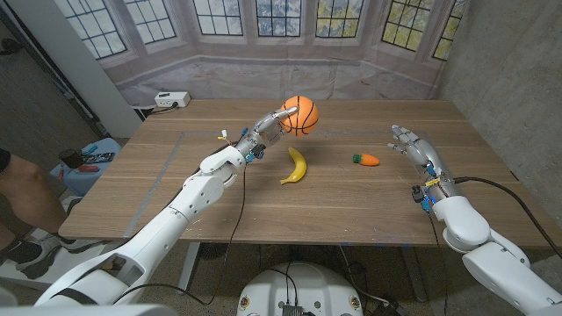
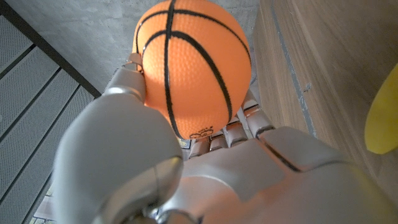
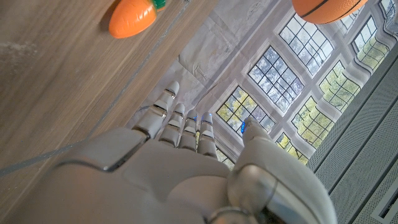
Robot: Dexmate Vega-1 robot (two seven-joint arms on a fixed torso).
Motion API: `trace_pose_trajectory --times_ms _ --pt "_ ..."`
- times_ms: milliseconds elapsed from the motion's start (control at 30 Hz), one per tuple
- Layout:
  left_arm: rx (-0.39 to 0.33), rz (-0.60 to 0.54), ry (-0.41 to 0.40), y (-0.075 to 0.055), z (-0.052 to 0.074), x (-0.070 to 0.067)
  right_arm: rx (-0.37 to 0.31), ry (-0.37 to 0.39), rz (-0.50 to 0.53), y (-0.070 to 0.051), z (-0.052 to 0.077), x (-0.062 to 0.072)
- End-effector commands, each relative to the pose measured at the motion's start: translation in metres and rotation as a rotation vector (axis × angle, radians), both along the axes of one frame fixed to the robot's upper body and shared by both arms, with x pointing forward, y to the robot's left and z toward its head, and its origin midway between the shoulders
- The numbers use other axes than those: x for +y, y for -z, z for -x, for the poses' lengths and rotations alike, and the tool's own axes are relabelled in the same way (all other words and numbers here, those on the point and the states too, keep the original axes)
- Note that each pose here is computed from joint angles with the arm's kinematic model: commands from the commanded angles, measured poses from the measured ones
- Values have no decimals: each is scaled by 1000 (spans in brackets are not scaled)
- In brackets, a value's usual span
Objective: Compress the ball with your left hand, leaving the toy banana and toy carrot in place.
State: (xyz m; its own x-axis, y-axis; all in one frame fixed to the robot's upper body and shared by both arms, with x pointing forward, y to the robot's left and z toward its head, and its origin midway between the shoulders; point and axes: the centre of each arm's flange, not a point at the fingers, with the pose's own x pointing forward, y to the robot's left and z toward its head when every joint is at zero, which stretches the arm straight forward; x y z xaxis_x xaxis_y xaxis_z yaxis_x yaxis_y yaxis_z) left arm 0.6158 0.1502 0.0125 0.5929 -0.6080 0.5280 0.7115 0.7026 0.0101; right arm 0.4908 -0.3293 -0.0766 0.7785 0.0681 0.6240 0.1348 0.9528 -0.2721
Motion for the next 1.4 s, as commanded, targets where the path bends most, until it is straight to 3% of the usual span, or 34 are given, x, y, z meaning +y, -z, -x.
trace_pose_trajectory --times_ms 33,433,933,1400 --pt "77 81 100 5 -6 -6 5 0 -2 1 0 0" --pt "144 144 187 10 -10 -14 13 -4 0 2 0 -3" --pt "175 166 205 17 -10 -19 23 -12 5 3 0 -7" --pt "263 230 282 32 -11 -26 44 -23 3 8 -1 -9"
